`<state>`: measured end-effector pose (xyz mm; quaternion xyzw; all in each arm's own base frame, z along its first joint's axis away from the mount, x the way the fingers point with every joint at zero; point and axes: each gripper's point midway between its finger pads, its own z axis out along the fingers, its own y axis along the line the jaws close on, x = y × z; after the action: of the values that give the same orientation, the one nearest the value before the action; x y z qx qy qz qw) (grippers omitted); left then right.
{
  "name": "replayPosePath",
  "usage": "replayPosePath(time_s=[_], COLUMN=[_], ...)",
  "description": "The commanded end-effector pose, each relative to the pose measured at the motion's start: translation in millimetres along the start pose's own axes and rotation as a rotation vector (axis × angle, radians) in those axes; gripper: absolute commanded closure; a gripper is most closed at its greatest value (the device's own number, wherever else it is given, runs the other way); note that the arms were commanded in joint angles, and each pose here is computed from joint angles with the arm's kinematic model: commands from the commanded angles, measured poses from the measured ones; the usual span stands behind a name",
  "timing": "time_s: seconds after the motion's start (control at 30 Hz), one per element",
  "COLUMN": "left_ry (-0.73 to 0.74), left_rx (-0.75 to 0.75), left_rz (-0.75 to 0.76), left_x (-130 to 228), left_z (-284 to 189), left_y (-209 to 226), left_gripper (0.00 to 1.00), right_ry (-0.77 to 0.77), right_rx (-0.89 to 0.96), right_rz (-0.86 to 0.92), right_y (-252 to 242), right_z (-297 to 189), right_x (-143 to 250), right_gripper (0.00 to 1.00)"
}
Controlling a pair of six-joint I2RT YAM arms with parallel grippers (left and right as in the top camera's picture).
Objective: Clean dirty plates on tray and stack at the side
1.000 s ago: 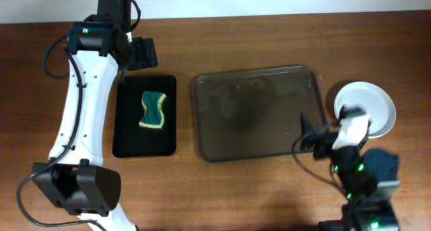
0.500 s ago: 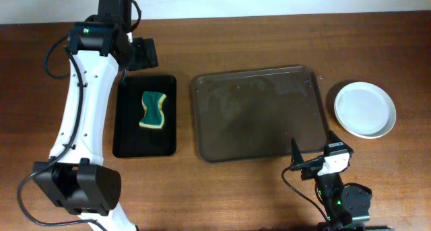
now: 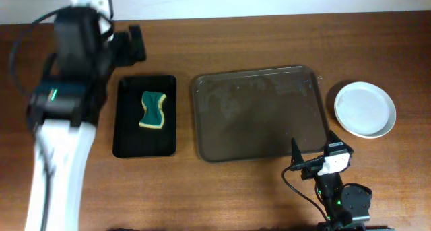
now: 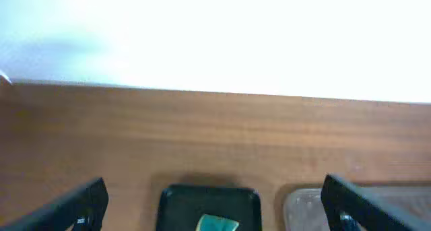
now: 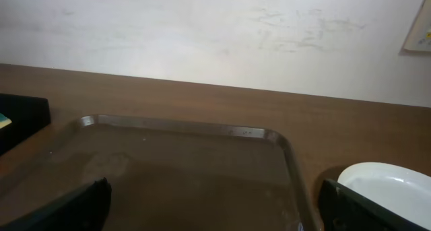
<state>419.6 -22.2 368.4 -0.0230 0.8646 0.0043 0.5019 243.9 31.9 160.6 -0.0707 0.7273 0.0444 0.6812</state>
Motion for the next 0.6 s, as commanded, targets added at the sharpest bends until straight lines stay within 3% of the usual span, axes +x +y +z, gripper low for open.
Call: replayPosePath(time_s=[0.0,0.2,0.33,0.47,0.57], left_ry=[-0.143,-0.463,-0.462,-0.506,-0.448], left_rx=[0.106,0.023,0.02,-0.003,-0.001], left_rz=[0.187,0.2,0.218,0.291,0.288], left_x=[39.4,158.6,224.0,250.4,268.6], left_z=[-30.9,-75.0,-59.7,-54.1,-45.2], left_y=[3.7,30.2,31.0,31.5,32.7], left_gripper=[0.01,0.01,0.0,0.01,0.01], right_ry=[0.0,0.0,0.0,0.0,0.0], right_rx=[0.0,-0.001,0.0,-0.001,0.0], right_rz=[-0.007,-0.006,-0.006,-0.006,-0.006], right_y=[0.8,0.9,0.8,0.9,0.8], right_z=[0.1,0.1,0.1,0.1,0.1], right_x=[2.3,2.3,2.4,2.3,2.3], right_gripper=[0.01,0.01,0.01,0.01,0.01])
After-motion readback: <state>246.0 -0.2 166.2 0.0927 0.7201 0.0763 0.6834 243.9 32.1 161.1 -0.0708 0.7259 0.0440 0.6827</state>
